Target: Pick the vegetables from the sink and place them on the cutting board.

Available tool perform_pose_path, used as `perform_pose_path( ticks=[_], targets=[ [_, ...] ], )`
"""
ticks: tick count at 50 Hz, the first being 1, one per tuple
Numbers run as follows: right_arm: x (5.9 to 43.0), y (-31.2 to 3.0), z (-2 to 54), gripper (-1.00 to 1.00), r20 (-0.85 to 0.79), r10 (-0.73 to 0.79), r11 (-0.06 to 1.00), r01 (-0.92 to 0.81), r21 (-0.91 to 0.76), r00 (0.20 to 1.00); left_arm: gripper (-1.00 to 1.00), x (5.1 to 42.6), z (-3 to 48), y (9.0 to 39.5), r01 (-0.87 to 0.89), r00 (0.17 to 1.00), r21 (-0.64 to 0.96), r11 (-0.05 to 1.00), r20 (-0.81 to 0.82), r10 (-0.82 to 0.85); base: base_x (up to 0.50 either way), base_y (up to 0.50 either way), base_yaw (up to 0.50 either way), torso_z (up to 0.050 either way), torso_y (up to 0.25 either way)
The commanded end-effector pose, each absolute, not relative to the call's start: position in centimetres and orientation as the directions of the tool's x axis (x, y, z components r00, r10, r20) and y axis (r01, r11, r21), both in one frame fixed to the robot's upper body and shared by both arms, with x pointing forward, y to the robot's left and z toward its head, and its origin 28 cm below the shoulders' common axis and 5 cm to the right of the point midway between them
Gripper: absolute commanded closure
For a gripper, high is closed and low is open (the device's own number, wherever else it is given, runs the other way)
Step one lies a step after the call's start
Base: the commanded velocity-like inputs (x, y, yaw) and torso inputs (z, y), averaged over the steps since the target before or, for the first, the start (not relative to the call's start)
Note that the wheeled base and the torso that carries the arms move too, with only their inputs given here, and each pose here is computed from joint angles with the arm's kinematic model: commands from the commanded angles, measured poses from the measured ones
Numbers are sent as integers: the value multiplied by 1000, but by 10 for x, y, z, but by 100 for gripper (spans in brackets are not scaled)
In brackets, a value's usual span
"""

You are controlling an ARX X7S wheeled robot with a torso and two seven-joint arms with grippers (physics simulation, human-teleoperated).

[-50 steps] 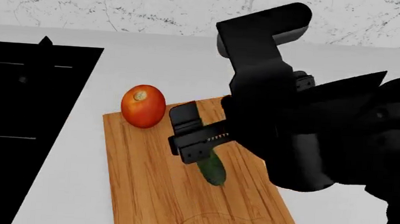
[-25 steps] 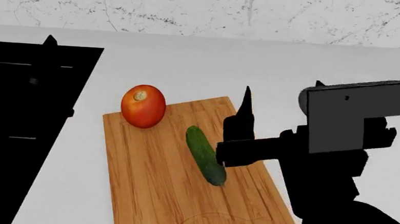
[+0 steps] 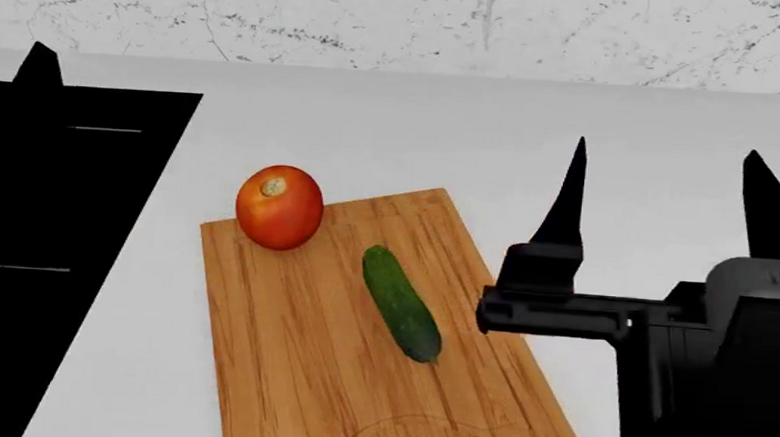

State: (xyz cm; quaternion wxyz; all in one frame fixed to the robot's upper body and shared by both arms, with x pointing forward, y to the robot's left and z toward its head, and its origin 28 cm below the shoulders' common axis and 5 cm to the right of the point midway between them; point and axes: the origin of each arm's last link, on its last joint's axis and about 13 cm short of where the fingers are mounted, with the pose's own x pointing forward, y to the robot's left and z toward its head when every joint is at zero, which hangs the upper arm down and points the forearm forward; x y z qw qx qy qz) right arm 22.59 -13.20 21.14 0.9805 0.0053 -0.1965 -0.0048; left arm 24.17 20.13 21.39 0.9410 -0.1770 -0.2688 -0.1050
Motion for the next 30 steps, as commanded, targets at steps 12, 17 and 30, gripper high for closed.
perform_pose_path(
  ticks=[12,17,30],
  targets=[
    [185,-132,229,-100,604,-113,990,37,137,789,-100,214,226,211,471,680,-345,812,728,-85,0,0,0,0,0],
    [175,-129,233,-100,635,-120,988,30,151,763,-100,209,229,213,479,667,-359,801,742,-66,0,0,0,0,0],
    [165,-127,237,-100,687,-131,986,25,162,715,-100,191,236,214,550,615,-368,750,785,-66,0,0,0,0,0]
  ],
)
